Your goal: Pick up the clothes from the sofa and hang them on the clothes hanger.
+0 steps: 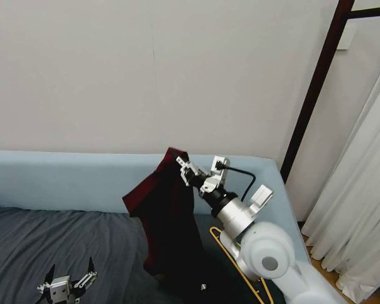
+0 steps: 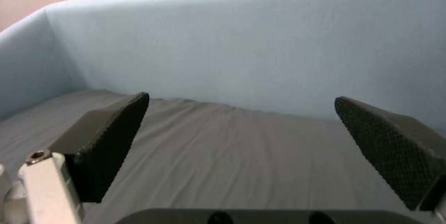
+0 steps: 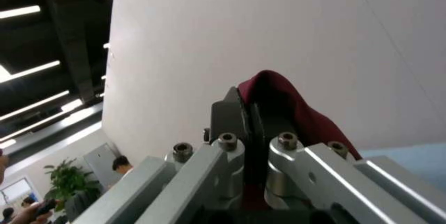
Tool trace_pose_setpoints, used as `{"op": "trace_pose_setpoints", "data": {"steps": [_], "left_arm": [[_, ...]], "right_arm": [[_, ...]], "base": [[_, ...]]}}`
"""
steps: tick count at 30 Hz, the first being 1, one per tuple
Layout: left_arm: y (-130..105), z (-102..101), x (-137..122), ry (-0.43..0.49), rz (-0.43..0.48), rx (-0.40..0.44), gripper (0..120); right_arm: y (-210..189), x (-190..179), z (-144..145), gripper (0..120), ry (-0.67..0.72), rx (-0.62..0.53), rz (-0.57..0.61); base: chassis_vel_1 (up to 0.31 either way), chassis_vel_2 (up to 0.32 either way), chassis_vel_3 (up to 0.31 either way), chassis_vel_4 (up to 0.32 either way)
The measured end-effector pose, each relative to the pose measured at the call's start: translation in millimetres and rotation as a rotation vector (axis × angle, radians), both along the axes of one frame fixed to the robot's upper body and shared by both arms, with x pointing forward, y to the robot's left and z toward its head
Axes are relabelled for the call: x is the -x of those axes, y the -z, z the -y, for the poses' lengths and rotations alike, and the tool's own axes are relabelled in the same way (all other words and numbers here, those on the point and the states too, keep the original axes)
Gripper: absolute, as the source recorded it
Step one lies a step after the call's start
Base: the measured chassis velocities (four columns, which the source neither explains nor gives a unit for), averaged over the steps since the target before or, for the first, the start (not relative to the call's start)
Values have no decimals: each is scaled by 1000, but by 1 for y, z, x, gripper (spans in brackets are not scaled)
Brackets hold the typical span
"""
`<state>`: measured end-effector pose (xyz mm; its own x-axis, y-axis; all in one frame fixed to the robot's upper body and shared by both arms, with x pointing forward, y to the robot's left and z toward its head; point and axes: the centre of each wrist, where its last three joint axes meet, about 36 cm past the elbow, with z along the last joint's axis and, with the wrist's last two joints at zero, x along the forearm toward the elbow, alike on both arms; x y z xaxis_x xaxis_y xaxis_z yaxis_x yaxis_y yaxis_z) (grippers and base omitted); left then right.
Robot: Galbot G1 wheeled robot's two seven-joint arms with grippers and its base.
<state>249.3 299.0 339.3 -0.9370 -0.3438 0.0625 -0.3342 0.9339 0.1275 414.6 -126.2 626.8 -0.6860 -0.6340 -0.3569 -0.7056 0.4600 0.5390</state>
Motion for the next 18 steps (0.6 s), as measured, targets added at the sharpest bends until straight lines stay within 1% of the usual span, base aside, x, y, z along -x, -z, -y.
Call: {"op": "trace_pose_setpoints", "data": {"steps": [4, 7, 8, 11, 15, 16, 18], "left_arm": [[0, 0, 0, 2, -2, -1, 100], [1, -1, 0, 1, -5, -3, 100], [2, -1, -1, 1, -7, -4, 100], [3, -1, 0, 0, -10, -4, 100], [4, 0, 0, -2, -14, -1, 100], [4, 0, 0, -2, -14, -1, 100], [6, -1, 0, 0, -18, -3, 100]], "right_arm": [[-32, -8, 9, 0, 29, -19, -2], [-43, -9, 10, 0, 34, -24, 0], [-45, -12, 10, 0, 37, -26, -1], [-36, -16, 6, 0, 40, -17, -33], [31, -24, -12, 0, 49, 58, -183], [31, -24, -12, 0, 49, 58, -183], [75, -25, -21, 0, 55, 114, -242]], "base": [[0, 0, 0, 0], [0, 0, 0, 0], [0, 0, 0, 0], [0, 0, 0, 0], [0, 0, 0, 0], [0, 0, 0, 0], [0, 0, 0, 0]]}}
